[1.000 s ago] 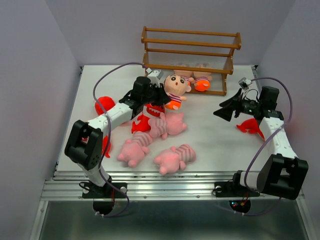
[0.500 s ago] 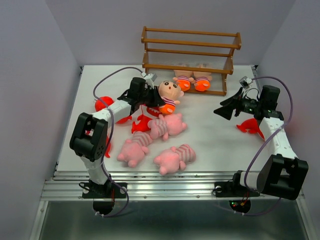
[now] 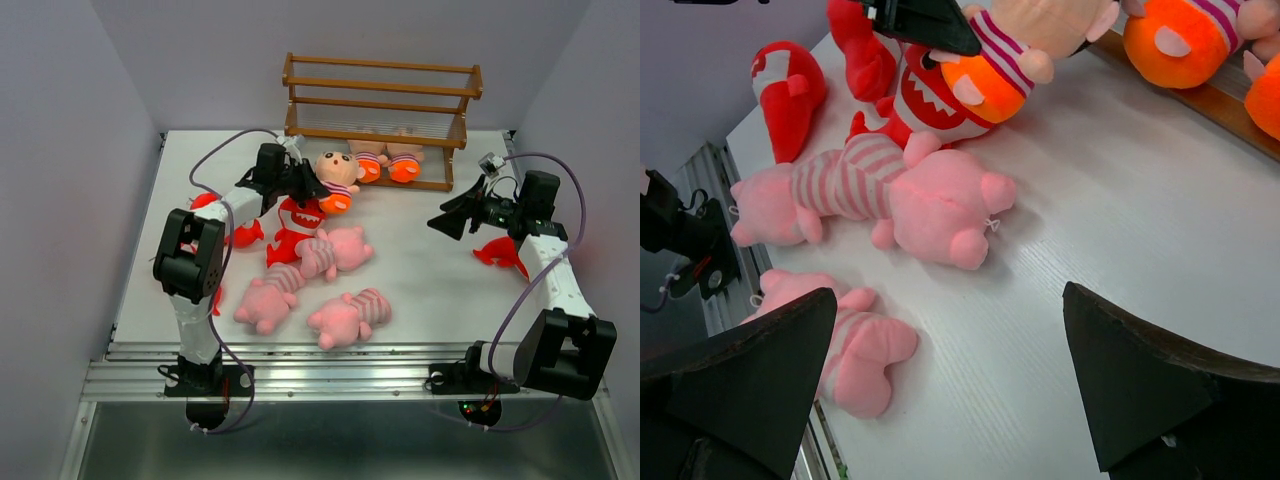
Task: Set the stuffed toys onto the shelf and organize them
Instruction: Place the stuffed toy onto shelf
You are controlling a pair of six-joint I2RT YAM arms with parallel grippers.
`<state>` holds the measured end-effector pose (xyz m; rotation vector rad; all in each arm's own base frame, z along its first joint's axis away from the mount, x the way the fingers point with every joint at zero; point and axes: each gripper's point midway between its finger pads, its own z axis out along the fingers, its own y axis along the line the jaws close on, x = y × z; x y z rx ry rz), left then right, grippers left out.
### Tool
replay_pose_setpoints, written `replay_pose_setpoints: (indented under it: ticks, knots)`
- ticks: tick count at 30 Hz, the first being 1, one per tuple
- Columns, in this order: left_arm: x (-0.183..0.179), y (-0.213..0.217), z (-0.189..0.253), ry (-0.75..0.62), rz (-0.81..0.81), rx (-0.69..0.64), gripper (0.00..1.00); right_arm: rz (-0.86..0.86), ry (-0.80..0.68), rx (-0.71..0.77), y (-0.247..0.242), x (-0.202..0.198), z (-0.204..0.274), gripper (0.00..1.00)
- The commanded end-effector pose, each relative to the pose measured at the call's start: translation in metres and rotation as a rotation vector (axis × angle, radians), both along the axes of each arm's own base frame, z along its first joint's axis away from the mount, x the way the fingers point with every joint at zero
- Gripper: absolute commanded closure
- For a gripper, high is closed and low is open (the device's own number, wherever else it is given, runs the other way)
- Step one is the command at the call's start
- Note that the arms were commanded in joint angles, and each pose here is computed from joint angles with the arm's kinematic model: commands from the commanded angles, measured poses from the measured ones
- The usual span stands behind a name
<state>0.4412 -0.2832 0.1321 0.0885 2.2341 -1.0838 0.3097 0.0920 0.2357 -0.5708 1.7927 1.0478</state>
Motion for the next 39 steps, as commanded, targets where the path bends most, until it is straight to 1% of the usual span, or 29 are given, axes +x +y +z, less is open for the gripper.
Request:
replay_pose_setpoints:
  ticks: [1,4,7,15,24,33,39]
  knots:
    - [0.018,0.001,0.046,-0.085,0.005,-0.137,1.0,0.006,-0.055,-0.008,-0.001,0.003,0.008,0.0]
    - [0.017,0.003,0.048,-0.085,-0.009,-0.177,1.0,0.006,-0.054,-0.007,-0.001,0.003,0.008,0.0]
    - [0.015,0.004,0.047,-0.081,-0.018,-0.186,1.0,0.006,-0.055,-0.008,-0.001,0.003,0.007,0.0]
    - [0.039,0.016,0.033,-0.028,0.035,-0.208,1.0,0.003,-0.051,-0.009,-0.002,0.004,0.006,0.0]
    - [0.055,0.023,0.023,-0.018,0.059,-0.202,1.0,0.004,-0.051,-0.01,-0.002,0.004,0.006,0.0]
    - [0.081,0.025,0.037,-0.037,0.068,-0.245,1.0,0.004,-0.052,-0.011,-0.002,0.004,0.006,0.0]
    - [0.101,0.025,0.029,-0.018,0.085,-0.267,1.0,0.009,-0.052,-0.007,-0.001,0.004,0.006,0.0]
